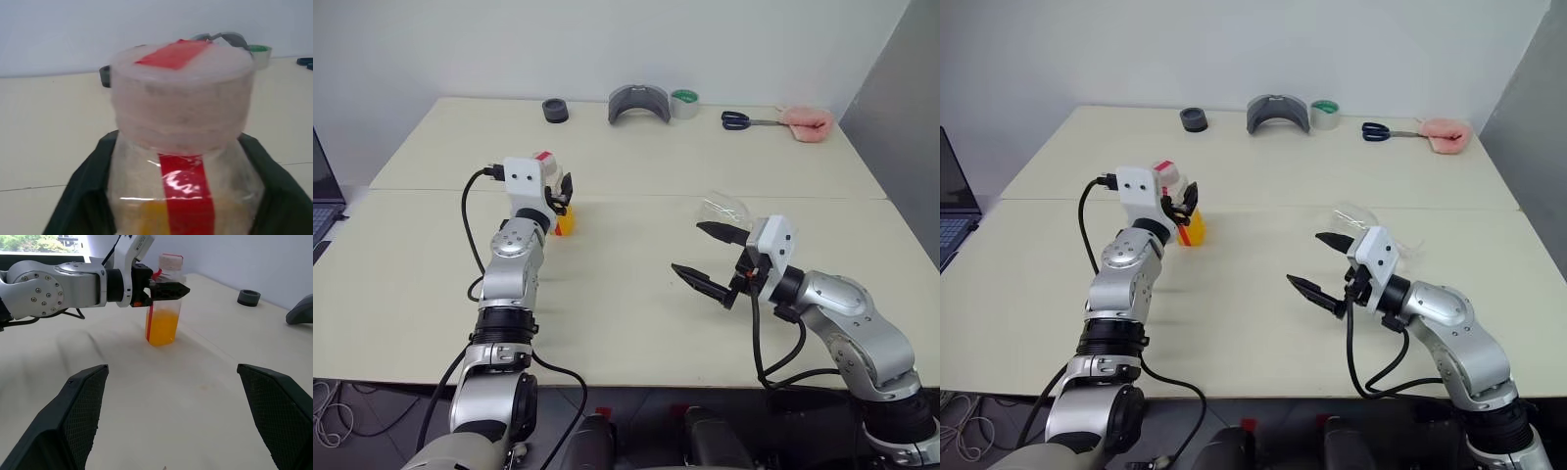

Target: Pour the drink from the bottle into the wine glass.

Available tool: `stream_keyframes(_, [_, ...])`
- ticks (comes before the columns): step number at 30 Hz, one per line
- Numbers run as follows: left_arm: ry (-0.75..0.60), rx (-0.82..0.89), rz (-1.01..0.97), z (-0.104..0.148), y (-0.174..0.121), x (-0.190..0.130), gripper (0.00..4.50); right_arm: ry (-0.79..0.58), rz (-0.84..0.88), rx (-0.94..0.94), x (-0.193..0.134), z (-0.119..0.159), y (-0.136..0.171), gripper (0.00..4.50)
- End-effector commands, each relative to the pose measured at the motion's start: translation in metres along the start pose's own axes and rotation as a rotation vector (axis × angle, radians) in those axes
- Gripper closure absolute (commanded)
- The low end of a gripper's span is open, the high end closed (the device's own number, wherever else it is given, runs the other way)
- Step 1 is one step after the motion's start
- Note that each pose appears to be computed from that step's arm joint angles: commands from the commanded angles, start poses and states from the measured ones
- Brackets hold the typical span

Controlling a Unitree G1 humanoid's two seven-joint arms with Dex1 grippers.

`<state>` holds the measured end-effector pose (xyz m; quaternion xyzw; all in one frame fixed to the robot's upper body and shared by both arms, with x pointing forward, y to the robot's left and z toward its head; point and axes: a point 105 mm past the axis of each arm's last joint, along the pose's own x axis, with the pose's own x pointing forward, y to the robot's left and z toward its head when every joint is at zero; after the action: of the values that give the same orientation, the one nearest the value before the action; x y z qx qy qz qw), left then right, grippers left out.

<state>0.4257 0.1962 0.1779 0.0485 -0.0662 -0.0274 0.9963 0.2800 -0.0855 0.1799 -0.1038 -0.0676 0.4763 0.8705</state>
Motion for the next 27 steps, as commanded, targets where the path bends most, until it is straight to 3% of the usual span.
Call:
stream_keyframes(1, [-0.049,0.01,0.002,0.013,0.0,0.0,2.55,-0.031,0.008,-0.045,-0.001,0.012,0.002,0.0])
stream_keyframes(10, [-0.026,-0.021,-0.009,0.001,0.003,-0.013,2.58,-0.041,0.009,-0.041,0.001,0.014,0.003,0.0])
stream_keyframes(15, [-0.027,-0.039,-0.099,0.002,-0.01,-0.02,2.58,-0.066,-0.001,-0.031,0.002,0.019,0.001,0.0])
stream_keyframes(20, [-0.033,-0.072,-0.356,0.014,-0.046,-0.027,2.61,-0.108,-0.019,-0.017,0.001,0.036,-0.006,0.0])
stream_keyframes(27, [-0.029,-0.031,-0.928,0.037,-0.114,-0.063,2.63,-0.114,0.003,-0.023,-0.005,0.06,-0.004,0.0])
